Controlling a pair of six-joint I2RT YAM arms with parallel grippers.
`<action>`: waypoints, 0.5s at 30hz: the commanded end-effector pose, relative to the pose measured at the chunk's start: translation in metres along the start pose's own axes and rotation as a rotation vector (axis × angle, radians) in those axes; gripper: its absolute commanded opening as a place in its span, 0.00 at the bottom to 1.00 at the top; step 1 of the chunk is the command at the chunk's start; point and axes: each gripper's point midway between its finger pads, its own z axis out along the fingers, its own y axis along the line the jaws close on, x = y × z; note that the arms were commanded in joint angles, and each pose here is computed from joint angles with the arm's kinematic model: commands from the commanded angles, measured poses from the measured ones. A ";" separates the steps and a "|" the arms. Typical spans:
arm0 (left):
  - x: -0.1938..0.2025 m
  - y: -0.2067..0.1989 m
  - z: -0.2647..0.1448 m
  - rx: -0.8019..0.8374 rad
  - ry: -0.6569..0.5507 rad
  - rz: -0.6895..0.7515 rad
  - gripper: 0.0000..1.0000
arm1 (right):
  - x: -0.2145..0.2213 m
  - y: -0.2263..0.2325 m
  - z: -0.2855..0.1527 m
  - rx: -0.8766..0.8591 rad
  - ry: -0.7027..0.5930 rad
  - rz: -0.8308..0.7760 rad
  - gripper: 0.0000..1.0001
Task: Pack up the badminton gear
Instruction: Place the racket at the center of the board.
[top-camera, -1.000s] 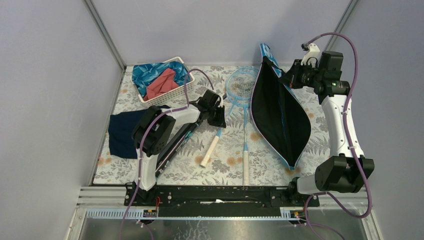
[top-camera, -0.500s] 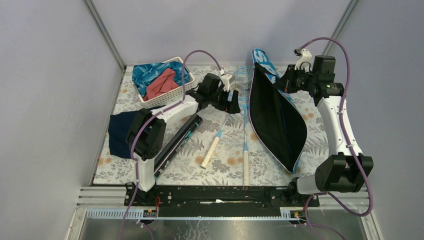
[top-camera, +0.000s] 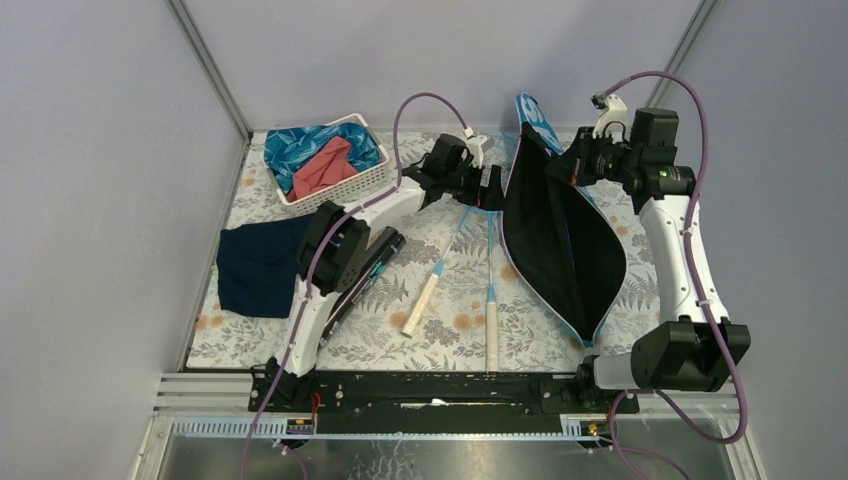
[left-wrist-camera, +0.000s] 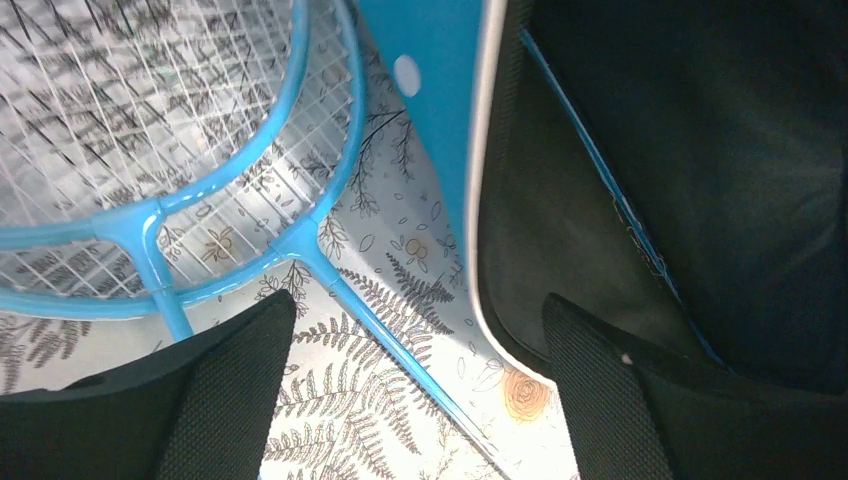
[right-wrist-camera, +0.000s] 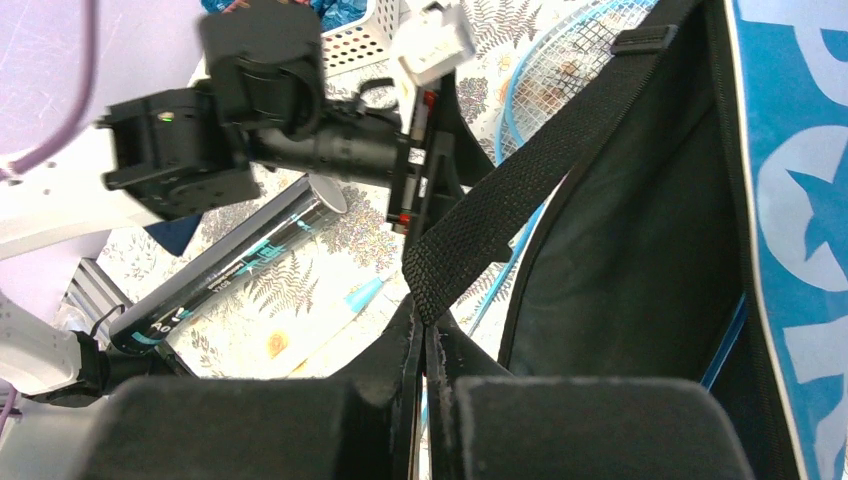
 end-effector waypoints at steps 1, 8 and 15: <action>-0.025 -0.016 0.012 0.052 -0.084 0.000 0.93 | -0.024 0.029 -0.019 -0.055 -0.060 -0.058 0.00; -0.020 -0.035 0.033 0.131 -0.078 -0.033 0.79 | -0.026 0.032 -0.020 -0.066 -0.056 -0.049 0.00; -0.016 -0.046 0.044 0.198 -0.076 -0.075 0.47 | -0.025 0.035 -0.018 -0.084 -0.056 -0.031 0.00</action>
